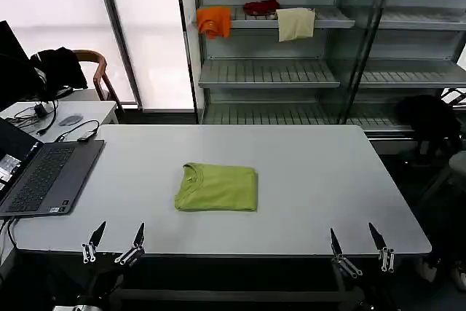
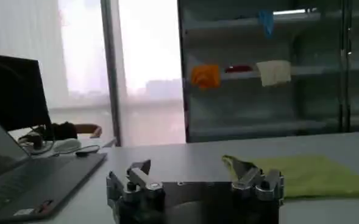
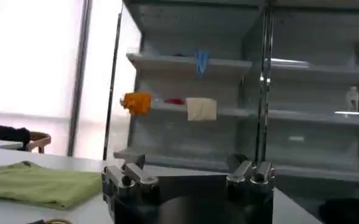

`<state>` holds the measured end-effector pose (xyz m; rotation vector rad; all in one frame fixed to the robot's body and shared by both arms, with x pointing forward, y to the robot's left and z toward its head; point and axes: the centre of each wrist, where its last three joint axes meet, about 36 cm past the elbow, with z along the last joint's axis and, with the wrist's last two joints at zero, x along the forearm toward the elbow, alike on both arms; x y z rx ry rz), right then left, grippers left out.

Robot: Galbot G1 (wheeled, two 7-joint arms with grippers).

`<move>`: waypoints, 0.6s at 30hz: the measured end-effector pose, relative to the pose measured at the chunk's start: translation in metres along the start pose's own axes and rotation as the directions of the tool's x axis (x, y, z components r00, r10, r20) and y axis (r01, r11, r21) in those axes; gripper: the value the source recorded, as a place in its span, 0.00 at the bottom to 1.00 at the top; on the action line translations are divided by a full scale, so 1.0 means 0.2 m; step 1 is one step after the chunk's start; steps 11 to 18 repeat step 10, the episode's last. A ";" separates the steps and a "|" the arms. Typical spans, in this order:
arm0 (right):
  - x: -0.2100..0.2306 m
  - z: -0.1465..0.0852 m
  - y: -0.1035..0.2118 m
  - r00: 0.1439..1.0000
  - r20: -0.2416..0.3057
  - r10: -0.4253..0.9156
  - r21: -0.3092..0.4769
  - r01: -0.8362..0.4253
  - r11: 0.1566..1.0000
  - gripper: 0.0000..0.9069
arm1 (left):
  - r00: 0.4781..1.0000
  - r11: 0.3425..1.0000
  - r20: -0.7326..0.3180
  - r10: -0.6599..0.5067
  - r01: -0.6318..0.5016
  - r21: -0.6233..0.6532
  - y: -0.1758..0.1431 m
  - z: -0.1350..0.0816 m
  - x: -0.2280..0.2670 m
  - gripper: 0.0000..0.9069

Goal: Fold and organize the clothes.

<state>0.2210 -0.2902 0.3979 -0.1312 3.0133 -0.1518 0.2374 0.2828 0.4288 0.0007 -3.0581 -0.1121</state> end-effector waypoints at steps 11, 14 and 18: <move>0.00 0.00 0.00 1.000 0.001 -0.001 0.003 0.001 1.000 1.00 | 1.000 1.000 -0.002 -0.003 0.003 0.000 0.00 0.00 0.00 1.00; 0.00 0.00 0.00 1.000 0.001 -0.001 0.003 0.001 1.000 1.00 | 1.000 1.000 -0.002 -0.003 0.003 0.000 0.00 0.00 0.00 1.00; 0.00 0.00 0.00 1.000 0.001 -0.001 0.003 0.001 1.000 1.00 | 1.000 1.000 -0.002 -0.003 0.003 0.000 0.00 0.00 0.00 1.00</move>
